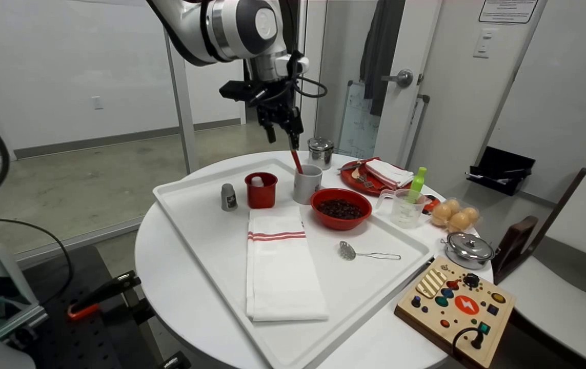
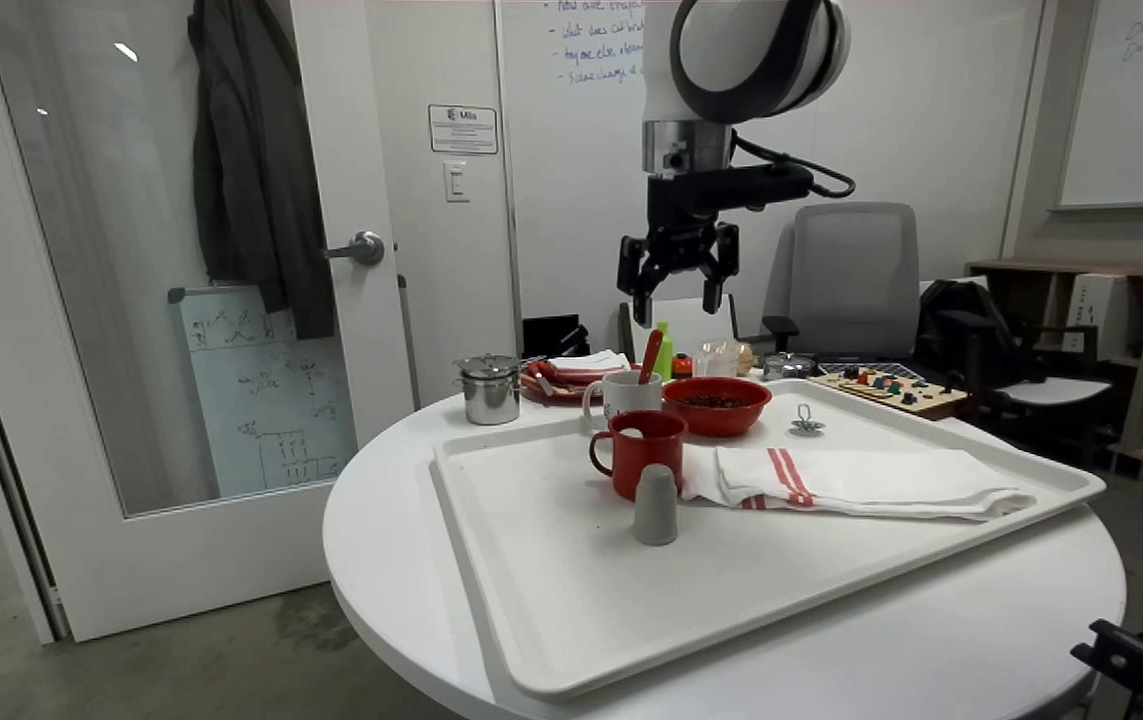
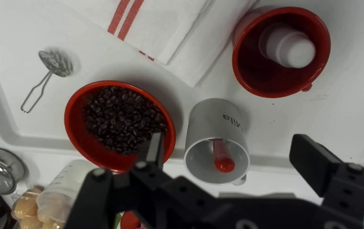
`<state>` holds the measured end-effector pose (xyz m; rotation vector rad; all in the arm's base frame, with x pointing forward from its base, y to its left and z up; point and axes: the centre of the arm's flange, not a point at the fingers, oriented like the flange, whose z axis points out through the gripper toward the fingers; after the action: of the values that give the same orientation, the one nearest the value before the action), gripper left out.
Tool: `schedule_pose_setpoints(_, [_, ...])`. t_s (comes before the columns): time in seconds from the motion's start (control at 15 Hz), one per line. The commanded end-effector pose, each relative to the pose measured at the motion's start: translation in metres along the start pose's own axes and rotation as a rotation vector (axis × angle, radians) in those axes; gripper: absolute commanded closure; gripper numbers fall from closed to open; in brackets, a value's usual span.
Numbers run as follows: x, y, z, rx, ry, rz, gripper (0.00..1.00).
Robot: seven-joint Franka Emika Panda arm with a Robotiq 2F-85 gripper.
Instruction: Put the salt and pepper shaker in the red mug and use the spoon to mix the contents of the red bowl
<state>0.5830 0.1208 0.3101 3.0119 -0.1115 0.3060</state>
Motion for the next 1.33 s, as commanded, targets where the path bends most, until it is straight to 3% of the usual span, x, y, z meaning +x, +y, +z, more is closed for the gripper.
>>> schedule_pose_setpoints(0.0, [0.012,0.011,0.005,0.025,0.006,0.022,0.00])
schedule_pose_setpoints(0.27, [0.023,0.020,0.005,0.018,-0.006,0.032,0.00])
schedule_pose_setpoints(0.33, [0.011,0.018,0.005,0.003,0.001,0.036,0.00])
schedule_pose_setpoints(0.53, [0.014,0.020,0.006,0.004,0.003,0.037,0.00])
schedule_pose_setpoints(0.67, [-0.014,0.017,0.009,-0.027,-0.001,0.024,0.00])
schedule_pose_setpoints(0.87, [-0.032,0.011,0.025,-0.029,-0.019,0.018,0.00])
schedule_pose_setpoints(1.27, [-0.036,-0.007,0.034,-0.023,0.014,-0.017,0.00])
